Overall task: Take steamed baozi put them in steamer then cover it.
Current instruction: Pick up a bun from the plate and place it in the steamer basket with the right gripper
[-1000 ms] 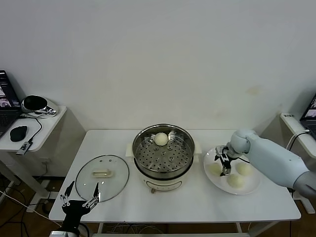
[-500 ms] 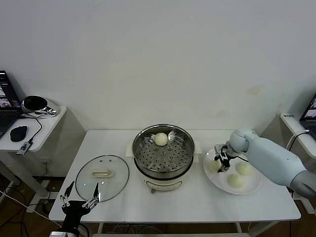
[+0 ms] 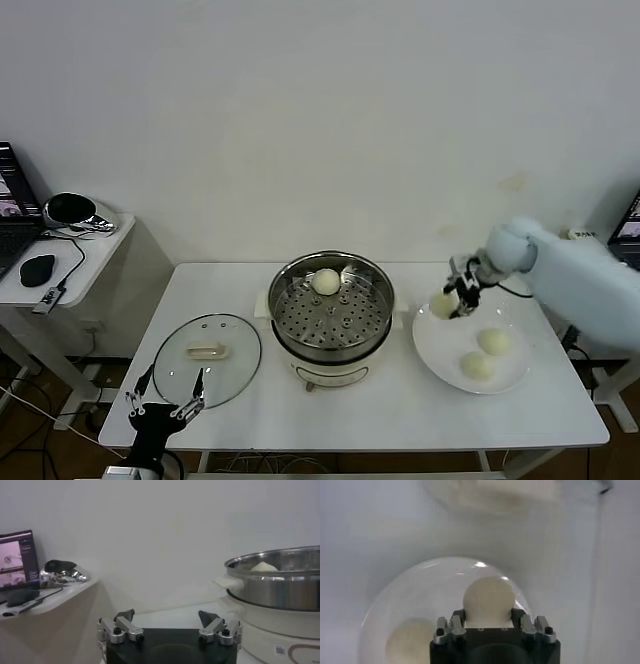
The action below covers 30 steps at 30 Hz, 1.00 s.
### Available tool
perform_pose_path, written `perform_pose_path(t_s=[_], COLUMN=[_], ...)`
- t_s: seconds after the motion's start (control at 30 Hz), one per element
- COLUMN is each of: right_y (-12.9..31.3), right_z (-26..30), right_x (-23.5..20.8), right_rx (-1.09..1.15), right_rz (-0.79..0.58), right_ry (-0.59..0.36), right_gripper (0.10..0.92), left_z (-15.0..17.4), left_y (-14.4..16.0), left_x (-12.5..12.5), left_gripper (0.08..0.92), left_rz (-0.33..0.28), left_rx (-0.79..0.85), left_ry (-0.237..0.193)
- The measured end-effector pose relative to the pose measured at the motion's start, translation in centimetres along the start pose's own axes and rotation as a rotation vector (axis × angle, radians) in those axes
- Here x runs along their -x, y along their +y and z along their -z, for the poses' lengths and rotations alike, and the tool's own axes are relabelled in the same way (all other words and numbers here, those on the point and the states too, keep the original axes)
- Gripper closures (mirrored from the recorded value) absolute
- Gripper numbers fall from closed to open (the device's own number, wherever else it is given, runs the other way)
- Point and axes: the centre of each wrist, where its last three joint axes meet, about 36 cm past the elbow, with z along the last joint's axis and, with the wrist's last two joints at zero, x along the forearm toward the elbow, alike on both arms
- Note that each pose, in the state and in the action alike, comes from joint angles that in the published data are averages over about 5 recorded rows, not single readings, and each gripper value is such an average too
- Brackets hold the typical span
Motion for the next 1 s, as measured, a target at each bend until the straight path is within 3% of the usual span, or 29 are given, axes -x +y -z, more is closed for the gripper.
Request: perform_pose_path(t_s=[0.17,0.37,0.67,1.0], right_y=[-1.9,-3.2,-3.9,-3.0], right_z=[3.9,10.2,19.7,26.1], right_x=[-4.8,-6.2,-2.4,3.2], right_rx=[-0.018,-0.021,-0.001,0.051], right_rz=[-0.050,-0.055,0.006,0.063], right_ry=[-0.048,-0.120,-0.162,-0.146], right_gripper=[0.439,0.437,0.437,0.437], left_z=[0.1,0.2,0.2,0.3], left_y=[0.1,0.4,0.7,0.5], left_x=[0.2,0.4,0.7,0.8], left_gripper=[0.177,0.177,0.177,0.177], left_rz=[-0.004,0.002,0.017,0.022], left_rx=[-0.001,-0.005,-0.014,-0.025], left_ry=[-0.006,-0.007,-0.009,-0.012])
